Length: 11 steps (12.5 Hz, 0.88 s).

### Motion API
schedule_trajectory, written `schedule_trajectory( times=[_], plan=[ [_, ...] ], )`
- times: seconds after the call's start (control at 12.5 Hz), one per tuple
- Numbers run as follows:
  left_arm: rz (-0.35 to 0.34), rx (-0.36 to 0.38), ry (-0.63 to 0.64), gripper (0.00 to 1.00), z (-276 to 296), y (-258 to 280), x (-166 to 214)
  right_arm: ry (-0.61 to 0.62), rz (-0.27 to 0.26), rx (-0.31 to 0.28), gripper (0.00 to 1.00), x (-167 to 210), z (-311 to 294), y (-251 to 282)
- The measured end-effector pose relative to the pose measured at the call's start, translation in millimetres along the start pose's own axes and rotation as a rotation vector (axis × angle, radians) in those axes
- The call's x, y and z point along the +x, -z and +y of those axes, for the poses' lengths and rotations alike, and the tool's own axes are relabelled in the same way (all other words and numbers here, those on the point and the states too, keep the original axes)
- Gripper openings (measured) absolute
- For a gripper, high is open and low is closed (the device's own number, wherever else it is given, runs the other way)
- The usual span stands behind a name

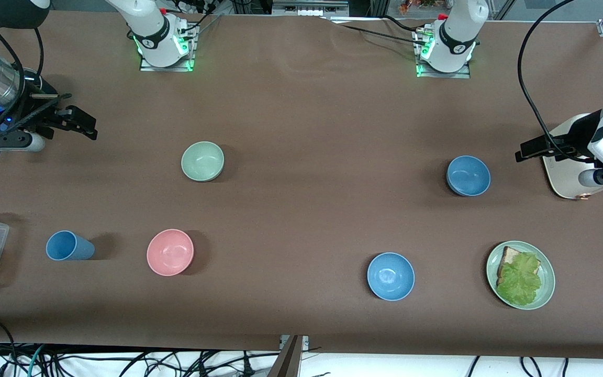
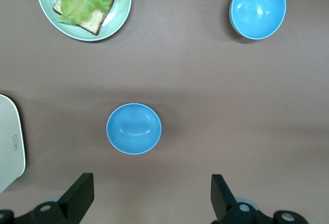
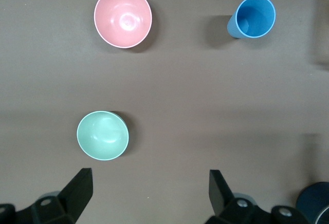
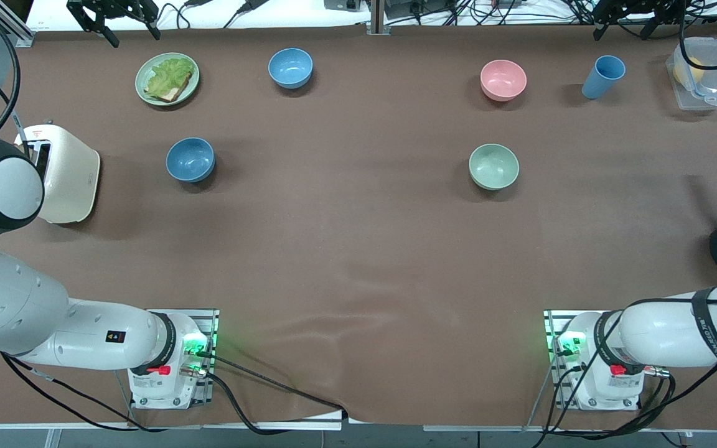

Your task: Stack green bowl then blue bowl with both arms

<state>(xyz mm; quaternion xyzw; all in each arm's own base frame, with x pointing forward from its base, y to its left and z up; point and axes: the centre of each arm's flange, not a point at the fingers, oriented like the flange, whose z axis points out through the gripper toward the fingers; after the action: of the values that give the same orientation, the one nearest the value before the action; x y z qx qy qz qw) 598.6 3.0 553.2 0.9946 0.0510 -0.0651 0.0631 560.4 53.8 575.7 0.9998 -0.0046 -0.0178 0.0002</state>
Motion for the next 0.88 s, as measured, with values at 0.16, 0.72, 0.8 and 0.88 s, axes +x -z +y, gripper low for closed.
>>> schedule_trajectory(
  times=[0.16,0.72,0.8,0.88],
  plan=[
    [0.0,0.0,0.0,1.0,0.0,0.0,0.0,-0.001,0.0,0.0,1.0,0.0,0.0,0.0],
    [0.0,0.0,0.0,1.0,0.0,0.0,0.0,-0.001,0.028,0.003,1.0,3.5,-0.3,3.0],
    [0.0,0.0,0.0,1.0,0.0,0.0,0.0,-0.001,0.026,0.003,1.0,4.1,-0.4,1.8],
    [0.0,0.0,0.0,1.0,0.0,0.0,0.0,-0.001,0.024,0.003,1.0,4.8,-0.5,0.5]
  ],
)
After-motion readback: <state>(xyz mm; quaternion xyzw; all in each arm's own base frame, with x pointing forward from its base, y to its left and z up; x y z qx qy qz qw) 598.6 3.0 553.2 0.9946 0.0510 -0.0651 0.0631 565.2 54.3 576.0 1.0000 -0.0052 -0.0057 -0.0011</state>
